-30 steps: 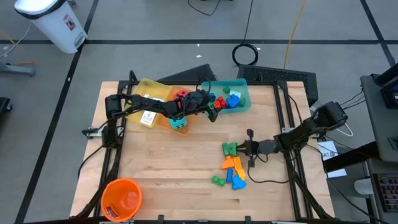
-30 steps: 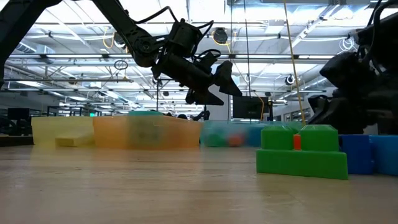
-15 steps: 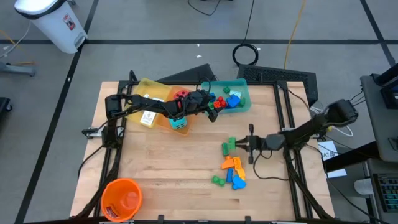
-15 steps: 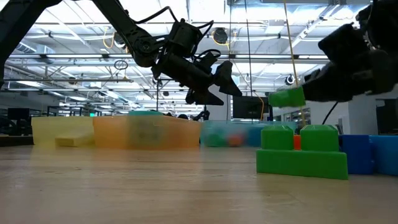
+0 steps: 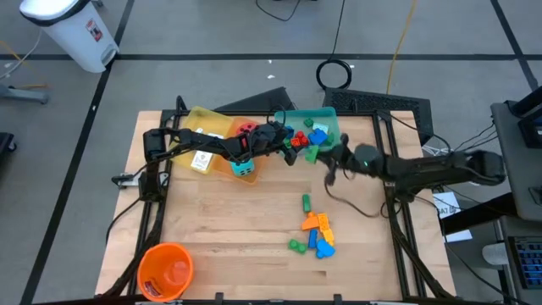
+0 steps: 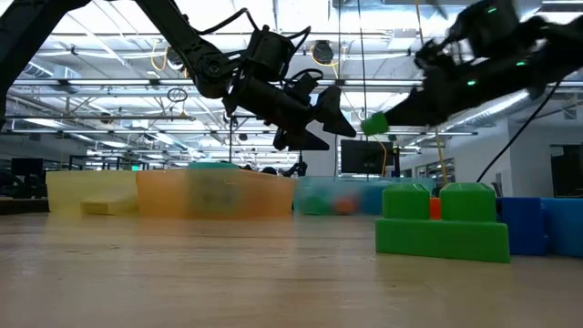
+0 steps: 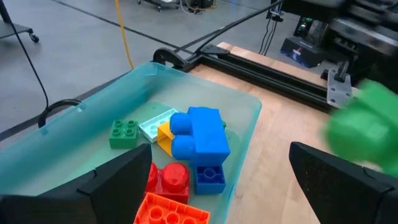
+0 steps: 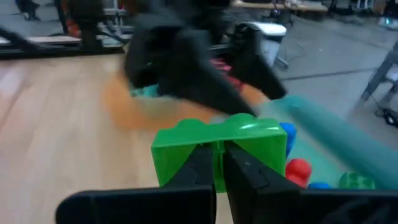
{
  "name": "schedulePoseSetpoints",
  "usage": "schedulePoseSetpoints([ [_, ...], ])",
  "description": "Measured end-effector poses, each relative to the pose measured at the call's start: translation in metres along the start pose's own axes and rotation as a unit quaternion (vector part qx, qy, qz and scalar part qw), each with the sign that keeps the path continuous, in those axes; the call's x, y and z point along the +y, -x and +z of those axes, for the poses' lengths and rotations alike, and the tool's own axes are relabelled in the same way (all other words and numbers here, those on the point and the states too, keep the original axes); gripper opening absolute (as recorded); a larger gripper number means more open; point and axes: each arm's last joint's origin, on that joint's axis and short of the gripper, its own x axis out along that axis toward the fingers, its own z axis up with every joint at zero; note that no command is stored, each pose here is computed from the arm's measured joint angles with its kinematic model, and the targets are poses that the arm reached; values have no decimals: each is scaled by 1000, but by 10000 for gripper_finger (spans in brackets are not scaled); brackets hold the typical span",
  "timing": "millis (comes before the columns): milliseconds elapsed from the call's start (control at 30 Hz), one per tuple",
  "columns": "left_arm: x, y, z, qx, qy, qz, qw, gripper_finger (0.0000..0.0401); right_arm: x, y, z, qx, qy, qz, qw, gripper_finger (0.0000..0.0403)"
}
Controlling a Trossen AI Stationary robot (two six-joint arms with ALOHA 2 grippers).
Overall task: Pick & Place Toys
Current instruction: Put the top green game piece into the blue bin, then put the green game piece into the blue bin
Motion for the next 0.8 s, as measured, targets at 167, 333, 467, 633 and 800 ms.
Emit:
schedulePoseSetpoints([
  [167, 1, 0, 1, -6, -5, 6, 1000, 381, -39, -30, 4, 37, -22, -38, 998, 0],
  [333, 1, 0, 1, -7, -6, -3, 1000, 383, -68, -60, -4, 78, -44, -43, 995, 0],
  [467, 0, 0, 1, -3, -8, -4, 1000, 381, -80, -75, -6, 67, -29, -59, 996, 2],
  [633, -1, 0, 0, -1, -8, -6, 1000, 379, -84, -78, -3, 64, -15, -64, 996, 64],
  [800, -5, 0, -1, -1, -9, -10, 1000, 379, -83, -67, 6, 69, -15, -64, 995, 178],
])
